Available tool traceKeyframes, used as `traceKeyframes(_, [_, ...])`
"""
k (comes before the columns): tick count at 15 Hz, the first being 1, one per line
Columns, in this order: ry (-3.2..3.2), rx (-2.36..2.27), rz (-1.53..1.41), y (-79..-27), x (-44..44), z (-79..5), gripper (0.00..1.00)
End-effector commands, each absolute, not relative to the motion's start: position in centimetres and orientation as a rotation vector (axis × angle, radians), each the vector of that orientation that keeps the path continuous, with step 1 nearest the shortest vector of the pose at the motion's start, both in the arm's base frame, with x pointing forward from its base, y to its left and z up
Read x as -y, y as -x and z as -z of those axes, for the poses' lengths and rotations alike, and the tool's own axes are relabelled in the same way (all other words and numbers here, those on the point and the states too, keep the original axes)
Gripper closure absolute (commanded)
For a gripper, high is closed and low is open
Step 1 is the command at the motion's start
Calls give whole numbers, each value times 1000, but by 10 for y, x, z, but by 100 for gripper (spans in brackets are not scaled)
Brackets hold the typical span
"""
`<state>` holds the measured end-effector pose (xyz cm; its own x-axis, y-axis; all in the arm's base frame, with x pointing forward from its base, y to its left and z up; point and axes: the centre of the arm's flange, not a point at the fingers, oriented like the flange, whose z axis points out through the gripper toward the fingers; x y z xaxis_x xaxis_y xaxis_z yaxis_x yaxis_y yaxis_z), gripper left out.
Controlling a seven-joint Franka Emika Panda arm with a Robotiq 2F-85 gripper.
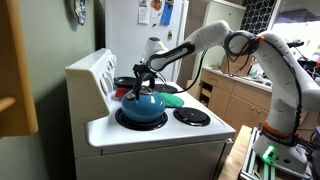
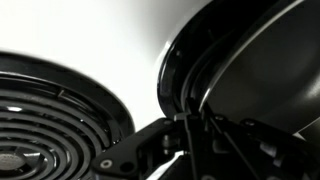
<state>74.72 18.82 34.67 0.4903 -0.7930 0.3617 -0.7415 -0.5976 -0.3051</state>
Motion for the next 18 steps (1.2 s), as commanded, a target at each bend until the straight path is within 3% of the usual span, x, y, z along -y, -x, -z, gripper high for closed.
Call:
traceKeyframes(1, [2647,-1398,778,-751,-185,-345,99])
traceKeyframes(18, [2863,-1571,725,-728,-149,-351,99])
